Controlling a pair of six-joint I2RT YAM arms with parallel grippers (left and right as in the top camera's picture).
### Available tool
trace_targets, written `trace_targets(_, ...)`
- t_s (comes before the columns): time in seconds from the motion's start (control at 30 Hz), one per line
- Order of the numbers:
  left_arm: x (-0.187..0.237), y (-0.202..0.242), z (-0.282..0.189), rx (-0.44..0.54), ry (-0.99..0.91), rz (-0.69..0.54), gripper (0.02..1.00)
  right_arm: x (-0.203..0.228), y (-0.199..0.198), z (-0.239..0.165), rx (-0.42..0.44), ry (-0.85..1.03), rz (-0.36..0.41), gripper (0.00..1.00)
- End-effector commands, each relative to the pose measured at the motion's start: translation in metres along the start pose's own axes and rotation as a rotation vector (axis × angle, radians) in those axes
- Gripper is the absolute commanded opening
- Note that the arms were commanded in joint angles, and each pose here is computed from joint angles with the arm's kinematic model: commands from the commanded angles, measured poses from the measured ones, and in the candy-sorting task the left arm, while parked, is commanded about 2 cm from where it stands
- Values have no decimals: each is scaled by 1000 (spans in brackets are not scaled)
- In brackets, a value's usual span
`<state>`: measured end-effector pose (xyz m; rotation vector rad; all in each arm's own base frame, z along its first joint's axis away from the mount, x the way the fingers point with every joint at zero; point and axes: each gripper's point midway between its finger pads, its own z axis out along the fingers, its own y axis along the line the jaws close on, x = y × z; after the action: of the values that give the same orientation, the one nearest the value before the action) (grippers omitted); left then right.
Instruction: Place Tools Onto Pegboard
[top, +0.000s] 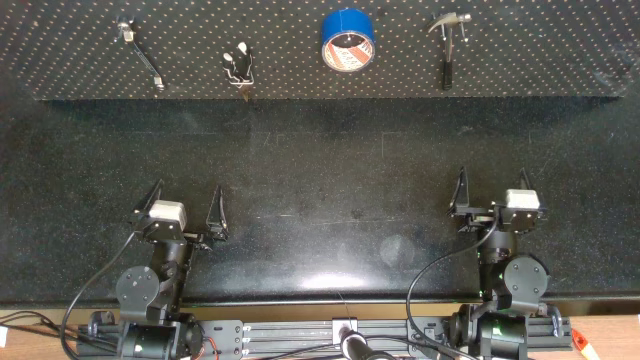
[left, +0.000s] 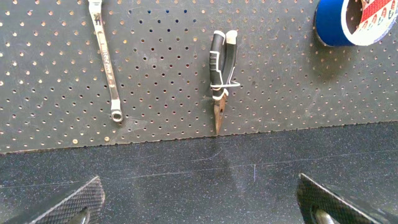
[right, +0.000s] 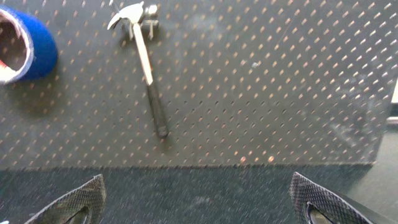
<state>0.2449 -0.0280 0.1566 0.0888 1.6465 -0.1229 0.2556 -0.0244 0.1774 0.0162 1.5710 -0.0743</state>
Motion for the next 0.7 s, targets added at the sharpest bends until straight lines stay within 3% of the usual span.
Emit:
trace_targets(0.03, 0, 1, 0, -7, -1, -4, 996, 9, 9, -4, -52, 33, 20, 961)
trace_targets(0.17, 0, 1, 0, -6, -1, -4, 993, 28, 10, -9, -50, 108, 67, 961)
trace_targets(0.4, 0, 1, 0, -6, -1, -4, 998, 18, 0, -11, 8, 62, 103, 961)
trace_targets(0.57, 0, 1, 0, -7, -1, -4, 996, 18, 4, -11, -8, 63, 110, 963)
trace_targets(0.7, 0, 1, 0, -7, -1, -4, 996, 18, 21, -11, -72, 65, 106, 961)
